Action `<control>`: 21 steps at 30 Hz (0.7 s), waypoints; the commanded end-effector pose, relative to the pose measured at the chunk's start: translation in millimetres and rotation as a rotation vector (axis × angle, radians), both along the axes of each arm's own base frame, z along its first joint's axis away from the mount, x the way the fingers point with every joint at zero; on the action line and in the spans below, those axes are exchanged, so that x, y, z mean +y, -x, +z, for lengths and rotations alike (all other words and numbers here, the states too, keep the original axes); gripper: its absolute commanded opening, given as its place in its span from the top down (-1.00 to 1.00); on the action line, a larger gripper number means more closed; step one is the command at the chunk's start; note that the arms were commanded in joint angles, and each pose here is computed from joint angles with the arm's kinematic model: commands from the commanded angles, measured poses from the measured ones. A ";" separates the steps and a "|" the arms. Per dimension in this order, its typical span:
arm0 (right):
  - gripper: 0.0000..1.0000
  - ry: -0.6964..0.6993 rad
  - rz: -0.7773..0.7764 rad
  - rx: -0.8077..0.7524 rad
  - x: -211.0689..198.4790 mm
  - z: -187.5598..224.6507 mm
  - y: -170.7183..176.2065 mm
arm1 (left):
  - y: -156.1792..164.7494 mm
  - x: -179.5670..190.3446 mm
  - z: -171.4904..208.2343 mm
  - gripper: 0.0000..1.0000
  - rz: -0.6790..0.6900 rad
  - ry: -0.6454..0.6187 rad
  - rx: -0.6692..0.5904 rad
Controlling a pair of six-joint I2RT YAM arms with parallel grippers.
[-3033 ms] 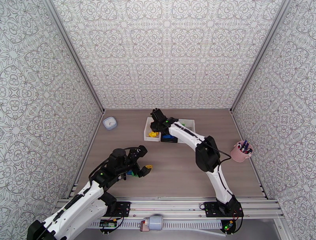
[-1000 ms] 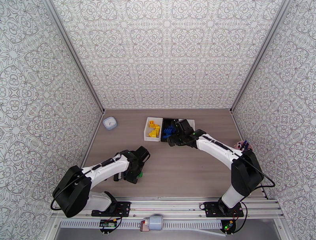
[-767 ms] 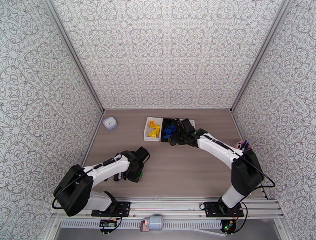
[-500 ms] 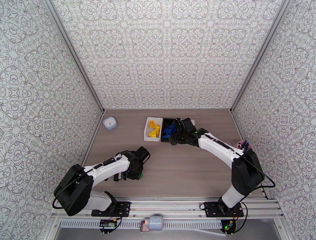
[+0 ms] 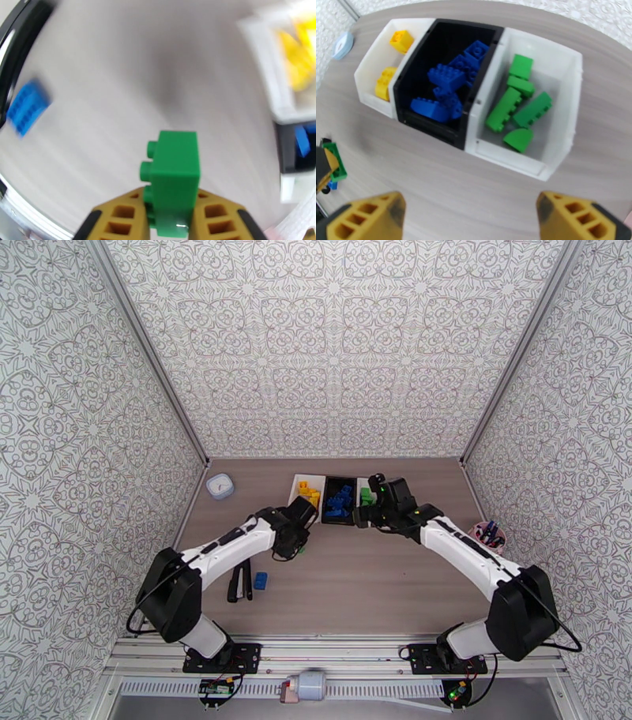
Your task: Sort the legos into containers by color
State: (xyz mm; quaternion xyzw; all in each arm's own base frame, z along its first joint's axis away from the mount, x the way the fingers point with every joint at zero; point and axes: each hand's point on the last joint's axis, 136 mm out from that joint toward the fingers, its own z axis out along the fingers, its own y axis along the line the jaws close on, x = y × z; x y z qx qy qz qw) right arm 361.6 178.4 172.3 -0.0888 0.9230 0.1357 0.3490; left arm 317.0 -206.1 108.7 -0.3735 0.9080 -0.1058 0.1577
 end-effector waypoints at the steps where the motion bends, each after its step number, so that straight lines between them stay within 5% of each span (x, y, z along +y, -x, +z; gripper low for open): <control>1: -0.87 -0.041 -0.054 -0.011 -13.6 3.8 7.0 | -36.1 -29.1 22.5 0.82 -0.329 -0.094 -0.145; 11: -0.95 -0.069 -0.130 -0.037 -50.1 13.4 35.8 | -102.8 -125.9 63.9 0.82 -0.658 0.016 -0.433; 21: -0.99 -0.085 -0.156 -0.051 -60.0 14.0 47.0 | -154.1 -194.1 66.3 0.85 -0.735 0.121 -0.551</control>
